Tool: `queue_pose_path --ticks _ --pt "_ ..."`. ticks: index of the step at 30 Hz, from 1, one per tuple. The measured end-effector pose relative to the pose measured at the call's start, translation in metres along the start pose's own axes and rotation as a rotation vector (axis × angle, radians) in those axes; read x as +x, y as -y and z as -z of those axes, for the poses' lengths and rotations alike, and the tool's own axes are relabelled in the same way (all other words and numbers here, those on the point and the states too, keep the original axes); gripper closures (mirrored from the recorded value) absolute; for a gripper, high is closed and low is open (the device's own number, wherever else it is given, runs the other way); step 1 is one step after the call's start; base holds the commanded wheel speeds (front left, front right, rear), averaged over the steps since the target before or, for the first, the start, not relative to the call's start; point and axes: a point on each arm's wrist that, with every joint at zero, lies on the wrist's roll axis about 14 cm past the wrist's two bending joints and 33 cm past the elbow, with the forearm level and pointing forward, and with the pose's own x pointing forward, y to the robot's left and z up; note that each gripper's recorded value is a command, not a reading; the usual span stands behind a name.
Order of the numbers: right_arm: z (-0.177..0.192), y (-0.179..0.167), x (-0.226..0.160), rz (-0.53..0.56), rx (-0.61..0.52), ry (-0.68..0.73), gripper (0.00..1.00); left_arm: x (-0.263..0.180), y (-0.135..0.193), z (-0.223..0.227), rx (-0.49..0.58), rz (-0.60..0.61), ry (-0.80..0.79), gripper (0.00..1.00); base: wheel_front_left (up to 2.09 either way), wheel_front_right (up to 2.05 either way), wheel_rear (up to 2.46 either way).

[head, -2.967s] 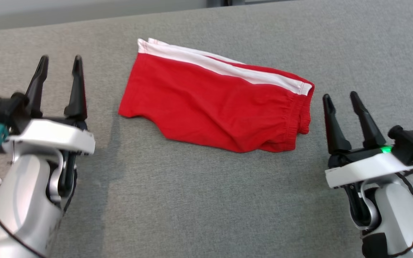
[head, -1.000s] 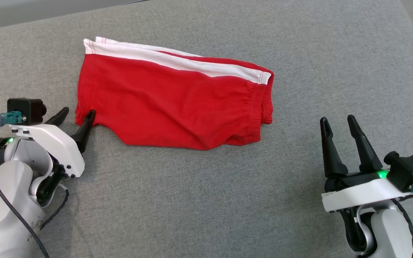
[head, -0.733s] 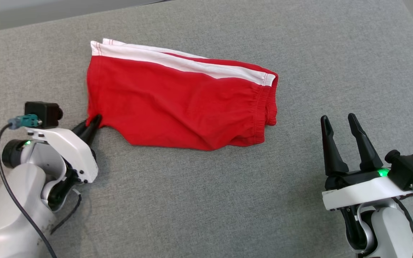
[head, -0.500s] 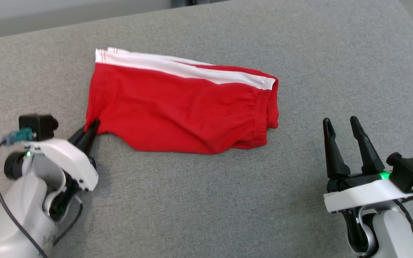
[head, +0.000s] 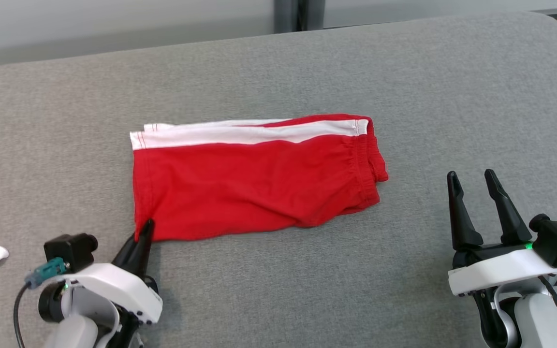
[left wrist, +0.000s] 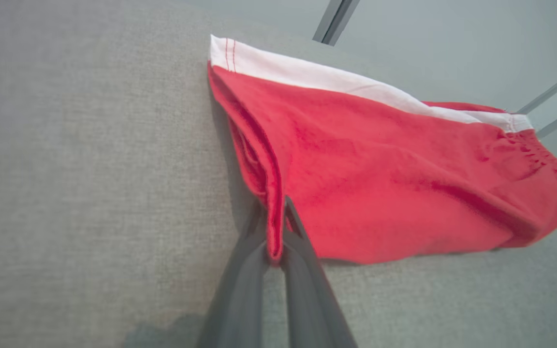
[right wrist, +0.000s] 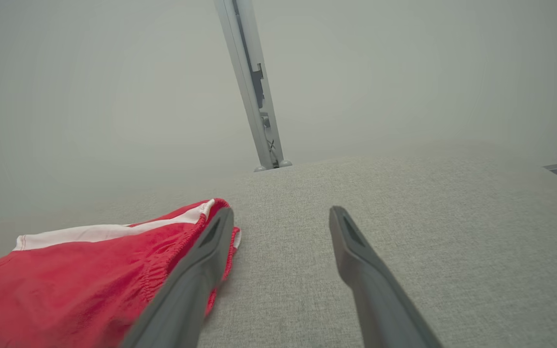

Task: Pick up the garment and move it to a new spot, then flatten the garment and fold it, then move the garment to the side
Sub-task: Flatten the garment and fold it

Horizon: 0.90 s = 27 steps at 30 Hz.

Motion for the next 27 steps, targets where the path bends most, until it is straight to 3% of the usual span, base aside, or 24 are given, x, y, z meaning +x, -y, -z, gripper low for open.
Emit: queue_pose_path --ticks 4,5,6,7,20,27 --pt "-0.003 -0.006 0.003 -0.019 -0.007 0.000 0.00 -0.014 0.002 0.005 -0.024 -0.017 -0.012 1.00 0.00 0.00 0.00" --pt "-0.003 -0.007 0.004 -0.022 -0.010 -0.006 0.00 -0.016 0.002 0.004 -0.029 -0.026 -0.007 0.72 0.00 0.00 0.00" --pt "-0.003 -0.008 0.004 -0.025 -0.010 -0.006 0.00 -0.017 0.002 0.002 -0.031 -0.033 0.003 0.72 0.00 0.00 0.00" --pt "-0.003 -0.010 0.004 -0.029 -0.009 -0.008 0.00 -0.018 0.002 -0.001 -0.021 -0.034 0.014 0.00 0.00 0.00 0.00" --pt "-0.038 -0.016 0.005 -0.051 -0.104 0.062 0.00 -0.051 0.007 -0.118 0.170 -0.084 0.512 0.00 0.00 0.00 0.00" --pt "-0.044 -0.022 0.003 -0.066 -0.132 0.056 0.00 -0.077 0.001 -0.142 0.309 -0.136 0.599 0.00 0.00 0.00 0.00"
